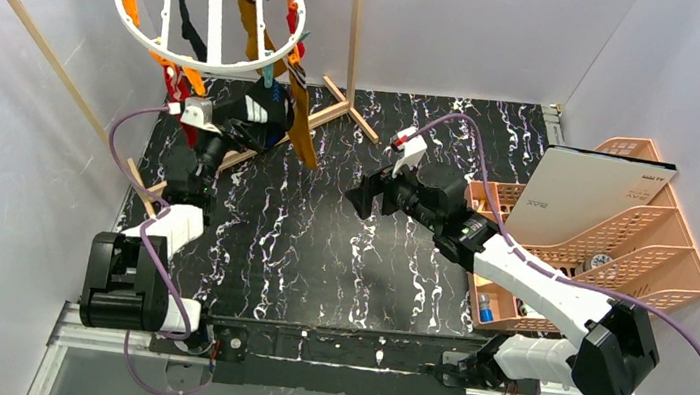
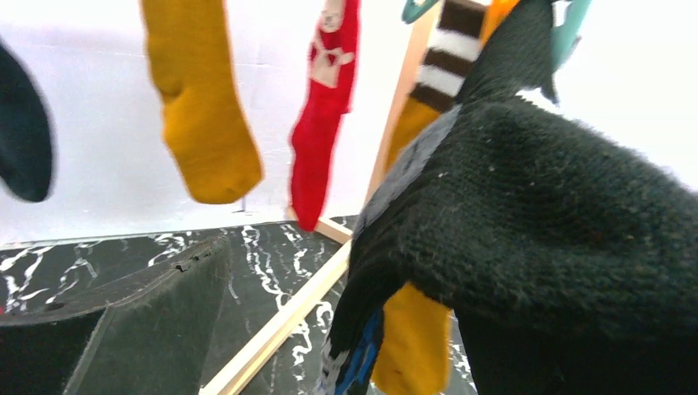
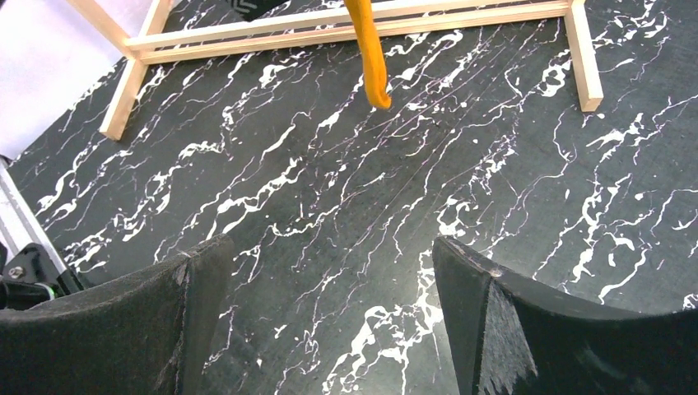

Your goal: Remove the socks clipped to the hanger

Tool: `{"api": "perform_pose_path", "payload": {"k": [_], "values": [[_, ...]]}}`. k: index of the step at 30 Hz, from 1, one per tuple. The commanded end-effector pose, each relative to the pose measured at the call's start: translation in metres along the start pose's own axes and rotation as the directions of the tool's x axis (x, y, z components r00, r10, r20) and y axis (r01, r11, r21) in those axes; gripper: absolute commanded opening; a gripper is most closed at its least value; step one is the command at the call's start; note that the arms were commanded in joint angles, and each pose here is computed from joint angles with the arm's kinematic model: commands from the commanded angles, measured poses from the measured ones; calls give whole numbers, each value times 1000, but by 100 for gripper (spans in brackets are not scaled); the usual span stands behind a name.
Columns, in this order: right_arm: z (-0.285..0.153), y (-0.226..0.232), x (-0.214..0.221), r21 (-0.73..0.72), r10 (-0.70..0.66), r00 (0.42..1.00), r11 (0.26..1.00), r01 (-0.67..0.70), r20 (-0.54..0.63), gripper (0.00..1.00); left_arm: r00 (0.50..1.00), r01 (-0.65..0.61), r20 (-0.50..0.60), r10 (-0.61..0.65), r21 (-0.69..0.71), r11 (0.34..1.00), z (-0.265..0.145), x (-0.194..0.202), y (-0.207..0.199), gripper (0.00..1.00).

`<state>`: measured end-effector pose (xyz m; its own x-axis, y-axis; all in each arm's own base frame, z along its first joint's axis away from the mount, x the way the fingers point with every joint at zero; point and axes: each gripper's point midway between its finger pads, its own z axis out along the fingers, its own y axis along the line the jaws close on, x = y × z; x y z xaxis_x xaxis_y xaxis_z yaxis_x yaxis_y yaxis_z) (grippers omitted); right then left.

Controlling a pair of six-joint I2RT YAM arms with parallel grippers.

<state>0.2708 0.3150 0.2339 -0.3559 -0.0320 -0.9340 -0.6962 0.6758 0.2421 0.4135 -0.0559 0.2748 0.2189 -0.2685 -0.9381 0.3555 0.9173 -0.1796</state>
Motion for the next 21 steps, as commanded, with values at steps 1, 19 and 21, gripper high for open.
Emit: {"api": "perform_pose_path", "payload": {"k": [1,19,21], "values": [[3,5,-33,3,-22,995,1000,22,96,99,997,16,68,-23,112,994,5,-28,-23,97],[20,20,-45,-46,-59,992,997,64,111,99,996,92,-34,-86,247,965,9,-9,-34,4],[22,33,-57,-108,-70,987,990,86,143,99,996,82,-45,-74,239,967,5,-7,-31,0]]}}
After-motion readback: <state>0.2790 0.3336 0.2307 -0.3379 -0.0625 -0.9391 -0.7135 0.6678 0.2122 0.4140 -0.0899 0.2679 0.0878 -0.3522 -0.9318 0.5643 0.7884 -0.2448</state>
